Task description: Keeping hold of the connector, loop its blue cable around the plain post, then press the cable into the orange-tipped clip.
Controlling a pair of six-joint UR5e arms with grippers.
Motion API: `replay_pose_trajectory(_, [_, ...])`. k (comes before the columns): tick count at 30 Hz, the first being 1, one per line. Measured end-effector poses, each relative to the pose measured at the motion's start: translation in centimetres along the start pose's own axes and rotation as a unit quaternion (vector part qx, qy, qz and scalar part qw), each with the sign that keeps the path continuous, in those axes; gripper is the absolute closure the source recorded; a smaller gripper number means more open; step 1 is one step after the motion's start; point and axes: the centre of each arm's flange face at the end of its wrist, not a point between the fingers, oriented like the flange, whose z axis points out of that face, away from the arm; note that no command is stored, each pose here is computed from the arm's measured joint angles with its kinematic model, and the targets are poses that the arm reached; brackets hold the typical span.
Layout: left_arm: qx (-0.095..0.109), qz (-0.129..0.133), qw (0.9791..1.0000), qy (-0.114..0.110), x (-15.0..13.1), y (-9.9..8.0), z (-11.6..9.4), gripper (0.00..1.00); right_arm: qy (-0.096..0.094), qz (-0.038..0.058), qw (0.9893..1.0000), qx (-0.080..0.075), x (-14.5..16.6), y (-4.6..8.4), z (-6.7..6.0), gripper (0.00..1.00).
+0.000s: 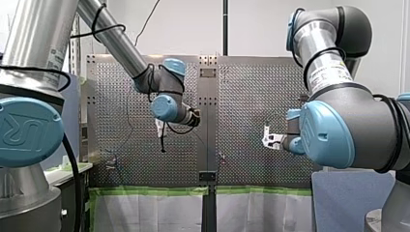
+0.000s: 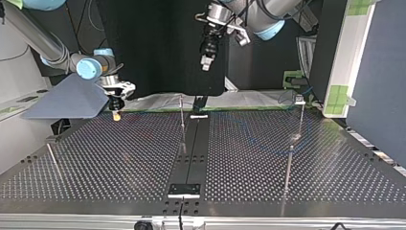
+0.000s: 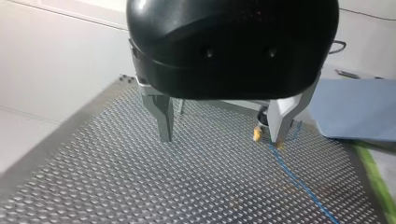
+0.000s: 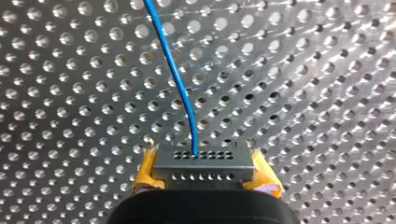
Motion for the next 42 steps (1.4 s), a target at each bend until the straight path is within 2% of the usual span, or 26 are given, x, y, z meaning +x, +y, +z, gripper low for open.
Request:
replay_pose_trajectory(5, [0.003, -0.007, 0.9998, -0.016, -0.7, 0.7, -1.6, 0.00, 0.001, 0.0003, 1.0000, 0.001, 0.3, 0.0, 0.0, 1.00])
replay_pose_trajectory(17, [0.003, -0.006, 0.9995, -0.030, -1.0, 2.5, -5.2, 0.00, -0.007, 0.0023, 1.0000, 0.000, 0.1, -0.1, -0.1, 1.00])
replay_pose_trajectory(42, [0.003, -0.005, 0.9995, -0.030, -0.9, 2.6, -5.5, 0.00, -0.008, 0.0025, 1.0000, 0.000, 0.1, -0.2, -0.1, 1.00])
